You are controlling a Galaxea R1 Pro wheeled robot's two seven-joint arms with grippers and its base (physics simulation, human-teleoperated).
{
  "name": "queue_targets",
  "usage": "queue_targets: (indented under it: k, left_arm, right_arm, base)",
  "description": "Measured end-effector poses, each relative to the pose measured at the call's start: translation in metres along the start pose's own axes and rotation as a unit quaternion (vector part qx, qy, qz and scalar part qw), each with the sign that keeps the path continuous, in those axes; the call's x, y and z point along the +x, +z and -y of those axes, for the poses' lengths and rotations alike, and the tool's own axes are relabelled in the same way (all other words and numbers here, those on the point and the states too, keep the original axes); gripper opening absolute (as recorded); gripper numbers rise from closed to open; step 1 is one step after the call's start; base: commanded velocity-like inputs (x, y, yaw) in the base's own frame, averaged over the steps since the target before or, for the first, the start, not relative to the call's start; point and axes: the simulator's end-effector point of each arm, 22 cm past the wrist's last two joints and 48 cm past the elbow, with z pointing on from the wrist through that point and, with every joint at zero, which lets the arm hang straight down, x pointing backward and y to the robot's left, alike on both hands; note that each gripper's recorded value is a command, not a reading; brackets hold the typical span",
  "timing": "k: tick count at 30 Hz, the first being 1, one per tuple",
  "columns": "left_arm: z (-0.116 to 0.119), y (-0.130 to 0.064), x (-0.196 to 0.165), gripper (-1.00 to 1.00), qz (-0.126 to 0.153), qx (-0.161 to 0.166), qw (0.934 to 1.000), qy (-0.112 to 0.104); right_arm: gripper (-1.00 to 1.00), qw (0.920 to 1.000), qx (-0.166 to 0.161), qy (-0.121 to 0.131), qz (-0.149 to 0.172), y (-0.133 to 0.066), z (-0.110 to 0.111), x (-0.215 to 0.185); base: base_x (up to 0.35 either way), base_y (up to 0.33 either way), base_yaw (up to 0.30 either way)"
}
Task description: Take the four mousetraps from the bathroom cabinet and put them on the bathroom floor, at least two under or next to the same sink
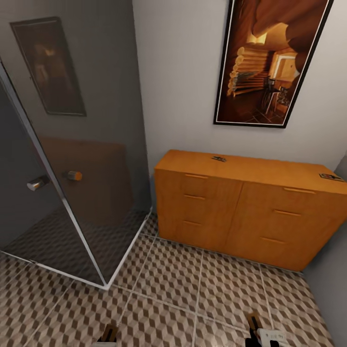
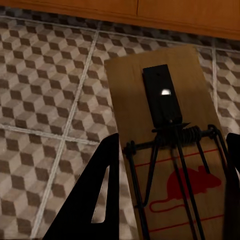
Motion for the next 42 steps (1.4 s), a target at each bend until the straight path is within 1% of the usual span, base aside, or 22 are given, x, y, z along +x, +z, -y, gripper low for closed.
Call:
queue_targets:
  k: [42]
  left_arm:
    - [0.0000,-0.0002,0.0013,-1.00,-0.003,0.000,1.0000,0.001]
  right_arm:
    - [-1.00,1.0000,0.001,-0.001,-0.007,-0.0020,-0.0001,0.0065]
  base:
    - [-0.007,0.002,0.255]
